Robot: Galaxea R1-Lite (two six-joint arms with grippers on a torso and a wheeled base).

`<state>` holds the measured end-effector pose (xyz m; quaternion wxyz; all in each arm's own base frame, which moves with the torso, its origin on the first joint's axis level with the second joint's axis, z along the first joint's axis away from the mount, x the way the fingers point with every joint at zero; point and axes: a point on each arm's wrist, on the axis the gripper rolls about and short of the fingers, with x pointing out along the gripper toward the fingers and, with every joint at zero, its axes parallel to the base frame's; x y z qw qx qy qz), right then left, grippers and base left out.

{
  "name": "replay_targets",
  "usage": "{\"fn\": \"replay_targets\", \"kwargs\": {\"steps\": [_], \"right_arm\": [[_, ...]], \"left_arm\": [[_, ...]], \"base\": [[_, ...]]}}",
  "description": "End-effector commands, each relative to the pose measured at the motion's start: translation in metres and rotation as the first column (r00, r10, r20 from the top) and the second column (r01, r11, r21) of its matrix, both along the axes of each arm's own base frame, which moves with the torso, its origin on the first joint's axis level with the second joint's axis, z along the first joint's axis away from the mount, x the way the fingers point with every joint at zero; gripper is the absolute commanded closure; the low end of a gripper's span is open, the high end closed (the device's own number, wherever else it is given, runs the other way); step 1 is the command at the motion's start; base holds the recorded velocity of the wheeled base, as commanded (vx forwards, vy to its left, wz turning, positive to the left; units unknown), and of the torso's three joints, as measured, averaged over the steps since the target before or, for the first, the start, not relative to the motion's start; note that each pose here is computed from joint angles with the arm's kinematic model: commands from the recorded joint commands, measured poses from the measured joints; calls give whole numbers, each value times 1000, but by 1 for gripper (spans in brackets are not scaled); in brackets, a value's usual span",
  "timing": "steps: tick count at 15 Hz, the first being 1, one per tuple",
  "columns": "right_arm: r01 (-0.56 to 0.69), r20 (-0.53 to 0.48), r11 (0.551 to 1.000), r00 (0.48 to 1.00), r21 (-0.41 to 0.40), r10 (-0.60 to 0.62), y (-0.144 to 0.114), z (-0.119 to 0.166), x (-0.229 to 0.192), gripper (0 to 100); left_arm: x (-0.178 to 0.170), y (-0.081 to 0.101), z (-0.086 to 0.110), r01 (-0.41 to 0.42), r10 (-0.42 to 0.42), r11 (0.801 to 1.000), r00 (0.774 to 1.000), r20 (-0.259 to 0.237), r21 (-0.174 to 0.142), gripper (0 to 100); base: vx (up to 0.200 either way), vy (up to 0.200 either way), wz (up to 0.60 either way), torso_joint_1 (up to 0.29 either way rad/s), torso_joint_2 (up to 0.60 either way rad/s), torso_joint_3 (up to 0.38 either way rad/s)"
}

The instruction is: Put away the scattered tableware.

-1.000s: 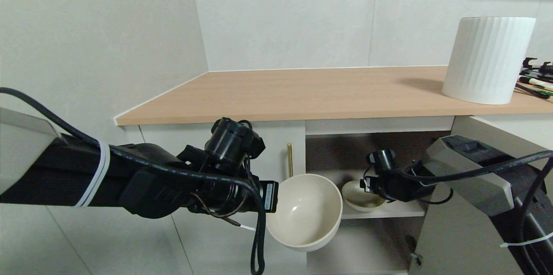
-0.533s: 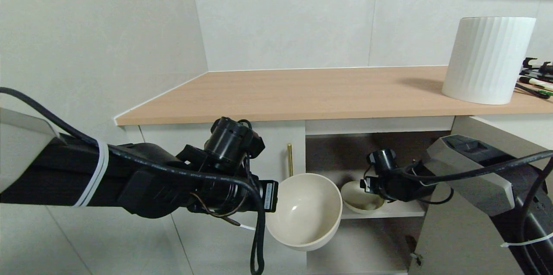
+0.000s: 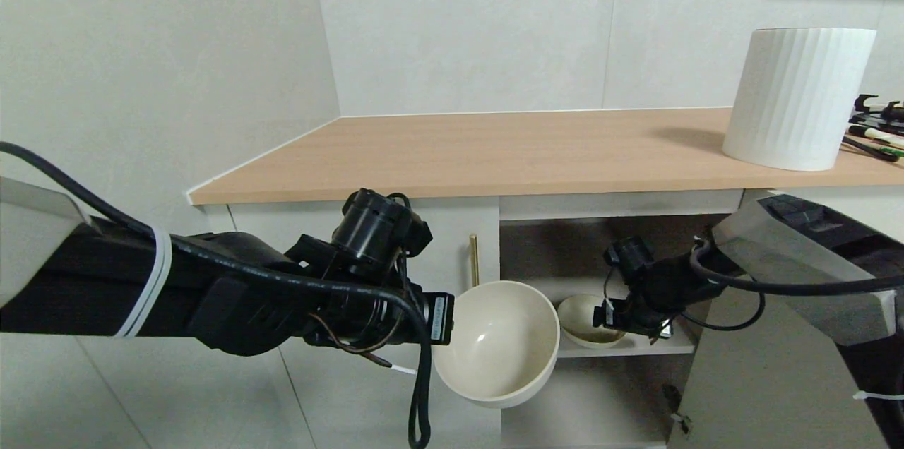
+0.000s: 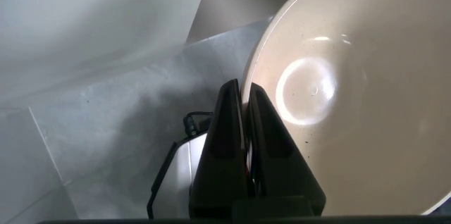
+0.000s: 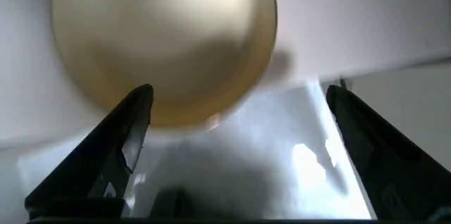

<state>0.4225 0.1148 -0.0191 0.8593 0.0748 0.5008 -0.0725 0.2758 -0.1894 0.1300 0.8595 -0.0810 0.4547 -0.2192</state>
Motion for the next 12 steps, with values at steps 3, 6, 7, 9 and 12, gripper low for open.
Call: {"fn": "replay_targets", "kwargs": {"steps": [3,6,7,9,12], "right_arm": [[-69,-7,997,998,18,69,-2,26,-15,0],[-183,-68,982,982,-54,179,1,13,-25,0],[-195,-75,978,979,-69,190,4,8,-25,0],[-207,-88,967,977,-151,196,10,1,-26,0],[-190,-100,954,980,-234,170,15,-15,-23,0]], "left_arm": [[0,0,1,-1,1,1000,1000,2,-1,100],[-1,1,3,-1,1,1000,1000,7,-4,100],[-1,1,2,-5,5,1000,1000,8,0,100],[-1,1,2,-6,6,1000,1000,9,1,100],[-1,1,2,-6,6,1000,1000,9,1,100]], "base": [[0,0,0,0,0,0],[0,0,0,0,0,0],[0,0,0,0,0,0],[0,0,0,0,0,0],[0,0,0,0,0,0]]}}
